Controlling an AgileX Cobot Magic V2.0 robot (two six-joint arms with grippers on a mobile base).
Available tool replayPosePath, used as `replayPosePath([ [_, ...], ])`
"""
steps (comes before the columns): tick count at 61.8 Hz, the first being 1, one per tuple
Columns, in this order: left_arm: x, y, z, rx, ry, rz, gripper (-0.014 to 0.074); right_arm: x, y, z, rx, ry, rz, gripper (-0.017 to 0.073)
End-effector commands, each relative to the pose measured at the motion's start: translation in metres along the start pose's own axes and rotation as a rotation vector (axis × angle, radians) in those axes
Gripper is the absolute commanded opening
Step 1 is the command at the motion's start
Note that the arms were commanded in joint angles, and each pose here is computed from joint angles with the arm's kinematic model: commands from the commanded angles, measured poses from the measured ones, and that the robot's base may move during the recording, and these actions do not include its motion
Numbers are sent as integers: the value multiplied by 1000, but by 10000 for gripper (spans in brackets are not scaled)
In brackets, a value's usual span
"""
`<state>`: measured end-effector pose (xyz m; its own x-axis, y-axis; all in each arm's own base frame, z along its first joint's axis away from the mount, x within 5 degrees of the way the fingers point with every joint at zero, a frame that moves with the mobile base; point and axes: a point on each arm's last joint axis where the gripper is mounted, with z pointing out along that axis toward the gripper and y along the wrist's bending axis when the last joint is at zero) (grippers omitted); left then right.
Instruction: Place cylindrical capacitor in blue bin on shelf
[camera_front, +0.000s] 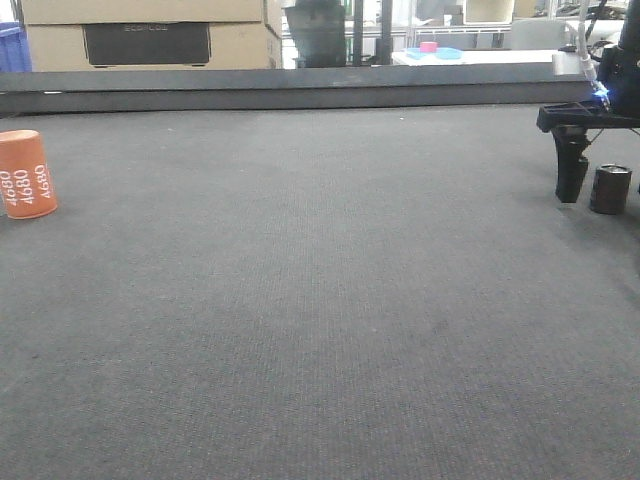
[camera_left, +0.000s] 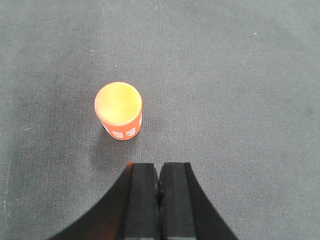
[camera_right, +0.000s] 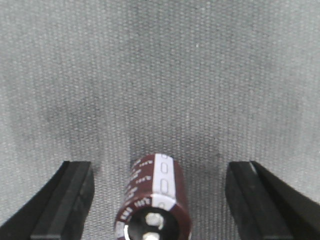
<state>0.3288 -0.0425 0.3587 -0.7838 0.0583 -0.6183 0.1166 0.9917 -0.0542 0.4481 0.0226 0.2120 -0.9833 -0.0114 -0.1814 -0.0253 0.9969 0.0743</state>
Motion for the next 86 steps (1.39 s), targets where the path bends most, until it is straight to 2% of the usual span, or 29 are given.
replayPosePath([
  [1,-3,0,-2,5,-16,-6,-111,-1,-2,-2,2,-3,1,384],
  [5,-3,0,-2,5,-16,-6,-111,-1,-2,-2,2,-3,1,304],
  [11,-3,0,-2,5,-22,-6,-111,-1,-2,-1,4,-2,1,134],
  [20,-8,0,-3,5,-72,-6,-111,0,-2,-1,6,5,0,-164],
  [30,-15,1,2,0,-139,-3,-105,0,-2,-1,6,5,0,-162],
  [35,-16,1,11,-1,-133,-4,-52,0,-2,-1,5,7,0,-162],
  [38,-16,1,17,-1,-129,-4,-1,0,-2,-1,4,10,1,-162],
  [49,-21,3,36,-10,-158,1,316,2,-2,-1,2,26,2,-162],
  [55,-23,5,47,-29,-166,22,427,2,-2,-1,2,28,2,-162],
  [65,-21,8,70,-57,-112,53,444,2,-2,-1,2,28,2,-162],
  [75,-25,9,91,-57,-75,42,444,2,-2,-1,2,28,2,-162],
  [86,-28,11,113,-63,67,36,444,2,-2,-1,2,28,2,-162],
])
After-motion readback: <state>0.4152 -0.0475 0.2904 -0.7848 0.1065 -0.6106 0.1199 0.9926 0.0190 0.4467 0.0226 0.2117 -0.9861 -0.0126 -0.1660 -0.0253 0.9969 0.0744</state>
